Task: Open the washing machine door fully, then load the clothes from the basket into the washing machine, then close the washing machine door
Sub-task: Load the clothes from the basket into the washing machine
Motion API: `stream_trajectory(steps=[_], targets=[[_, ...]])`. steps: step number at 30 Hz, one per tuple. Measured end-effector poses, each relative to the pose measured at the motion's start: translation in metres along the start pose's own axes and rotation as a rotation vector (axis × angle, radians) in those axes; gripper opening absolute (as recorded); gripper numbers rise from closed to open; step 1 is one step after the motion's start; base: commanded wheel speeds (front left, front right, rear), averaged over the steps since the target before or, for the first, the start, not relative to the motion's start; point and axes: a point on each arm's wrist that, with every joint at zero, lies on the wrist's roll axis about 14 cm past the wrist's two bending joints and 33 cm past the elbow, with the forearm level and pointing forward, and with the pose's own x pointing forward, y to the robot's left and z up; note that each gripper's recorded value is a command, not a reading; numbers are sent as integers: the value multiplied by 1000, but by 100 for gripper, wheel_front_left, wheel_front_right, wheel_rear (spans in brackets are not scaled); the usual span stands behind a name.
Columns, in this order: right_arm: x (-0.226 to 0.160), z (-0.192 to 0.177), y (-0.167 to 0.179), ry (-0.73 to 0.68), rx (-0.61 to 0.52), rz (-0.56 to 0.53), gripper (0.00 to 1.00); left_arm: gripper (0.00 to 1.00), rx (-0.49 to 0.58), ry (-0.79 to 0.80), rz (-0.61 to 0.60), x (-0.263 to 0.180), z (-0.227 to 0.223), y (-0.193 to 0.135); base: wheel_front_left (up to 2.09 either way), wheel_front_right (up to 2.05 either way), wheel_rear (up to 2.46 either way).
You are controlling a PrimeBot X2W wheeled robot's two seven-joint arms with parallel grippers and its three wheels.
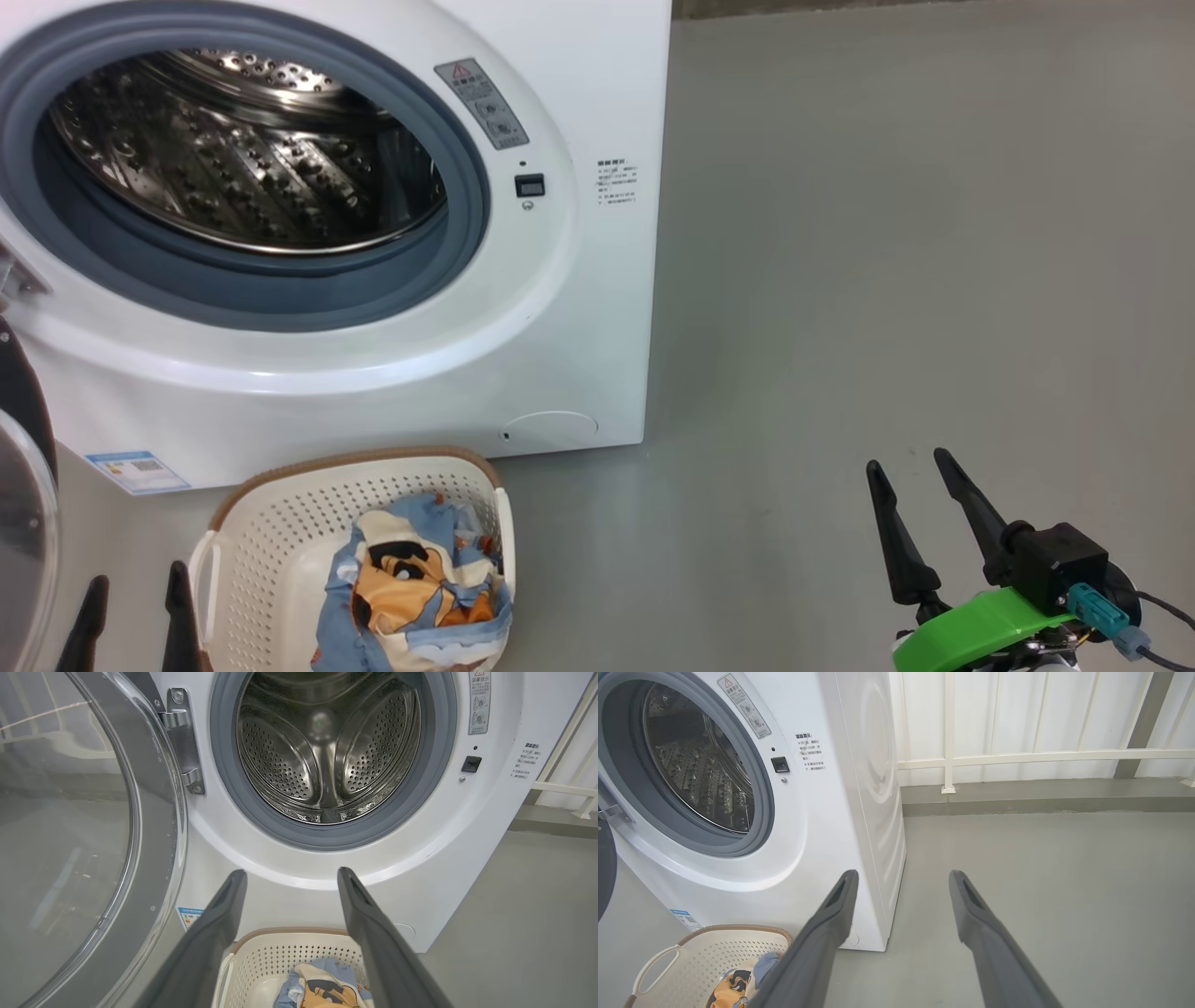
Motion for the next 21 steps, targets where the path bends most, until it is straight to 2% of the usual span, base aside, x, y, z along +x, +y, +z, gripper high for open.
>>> stream_trajectory(steps=[13, 21], targets=[[9, -28, -4, 74, 5, -8, 100, 100, -30, 98, -12, 13, -30, -2, 0, 0, 0], [20, -41, -6, 103, 8, -9, 100, 100, -75, 186, -58, 23, -58, -17, 0, 0, 0]])
